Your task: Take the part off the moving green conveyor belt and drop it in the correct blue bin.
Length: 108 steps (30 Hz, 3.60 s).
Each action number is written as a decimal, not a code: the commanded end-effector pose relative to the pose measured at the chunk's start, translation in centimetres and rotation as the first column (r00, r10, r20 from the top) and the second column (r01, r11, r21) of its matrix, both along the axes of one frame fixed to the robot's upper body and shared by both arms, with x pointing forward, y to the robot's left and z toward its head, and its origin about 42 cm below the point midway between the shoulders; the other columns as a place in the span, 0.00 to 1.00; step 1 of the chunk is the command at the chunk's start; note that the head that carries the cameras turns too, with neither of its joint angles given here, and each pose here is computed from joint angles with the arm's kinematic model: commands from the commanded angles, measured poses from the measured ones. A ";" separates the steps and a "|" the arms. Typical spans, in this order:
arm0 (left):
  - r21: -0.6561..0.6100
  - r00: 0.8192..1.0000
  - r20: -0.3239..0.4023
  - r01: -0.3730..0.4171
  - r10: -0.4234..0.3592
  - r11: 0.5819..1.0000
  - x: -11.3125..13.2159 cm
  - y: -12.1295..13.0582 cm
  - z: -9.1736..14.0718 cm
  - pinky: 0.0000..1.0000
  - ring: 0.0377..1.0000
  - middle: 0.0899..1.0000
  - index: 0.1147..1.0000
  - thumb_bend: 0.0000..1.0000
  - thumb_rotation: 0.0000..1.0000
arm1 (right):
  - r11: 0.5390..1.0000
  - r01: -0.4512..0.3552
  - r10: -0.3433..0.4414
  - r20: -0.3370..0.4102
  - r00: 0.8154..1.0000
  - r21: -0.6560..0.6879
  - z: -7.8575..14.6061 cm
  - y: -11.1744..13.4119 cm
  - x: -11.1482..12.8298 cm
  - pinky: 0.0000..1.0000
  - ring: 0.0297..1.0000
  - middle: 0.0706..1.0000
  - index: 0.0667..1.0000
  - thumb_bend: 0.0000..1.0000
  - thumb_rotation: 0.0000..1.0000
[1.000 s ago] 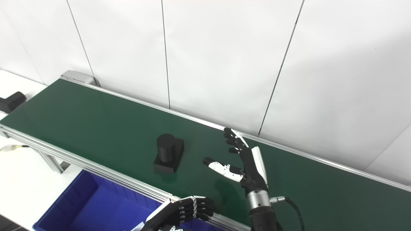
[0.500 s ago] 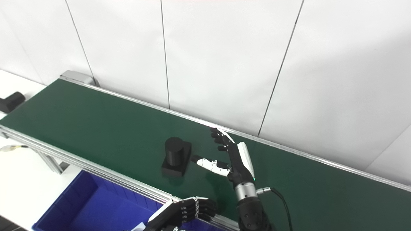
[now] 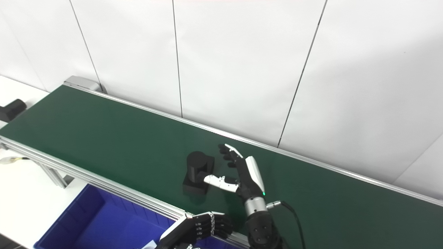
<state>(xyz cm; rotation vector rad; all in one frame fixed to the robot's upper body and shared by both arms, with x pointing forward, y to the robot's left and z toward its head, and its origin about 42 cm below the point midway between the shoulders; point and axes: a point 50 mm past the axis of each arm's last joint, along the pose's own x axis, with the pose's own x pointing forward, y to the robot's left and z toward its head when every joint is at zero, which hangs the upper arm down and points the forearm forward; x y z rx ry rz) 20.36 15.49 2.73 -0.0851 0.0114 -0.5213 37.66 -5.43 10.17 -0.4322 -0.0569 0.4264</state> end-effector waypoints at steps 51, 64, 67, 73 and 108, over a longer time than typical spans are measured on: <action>-0.015 0.997 0.083 -0.006 0.008 1.000 0.1 0.4 1.8 0.71 0.71 0.72 0.70 0.96 0.55 | 0.983 0.097 -0.122 0.161 0.979 0.158 1.2 0.4 0.1 0.44 0.43 0.46 0.46 0.52 0.00; -0.014 0.996 0.088 -0.010 0.011 1.000 0.1 0.5 1.7 0.71 0.72 0.72 0.70 0.95 0.55 | 0.970 0.108 -0.151 0.188 0.970 0.219 2.6 -0.2 -0.5 0.42 0.43 0.46 0.46 0.52 0.00; -0.012 0.996 0.088 -0.012 0.013 1.000 0.1 0.5 1.7 0.71 0.72 0.72 0.70 0.95 0.56 | 0.959 0.125 -0.180 0.206 0.962 0.255 3.8 -0.9 -0.9 0.41 0.43 0.47 0.46 0.52 0.00; -0.014 0.996 0.089 -0.009 0.010 1.000 0.2 0.7 1.7 0.72 0.72 0.73 0.71 0.94 0.56 | 0.938 0.162 -0.242 0.245 0.939 0.306 6.5 -2.9 -1.9 0.41 0.43 0.46 0.46 0.52 0.00; -0.043 0.996 0.093 -0.011 0.015 0.999 0.0 4.1 2.2 0.77 0.75 0.75 0.75 0.89 0.56 | 0.891 0.218 -0.374 0.372 0.850 0.398 11.8 -10.9 -10.3 0.44 0.43 0.45 0.46 0.52 0.00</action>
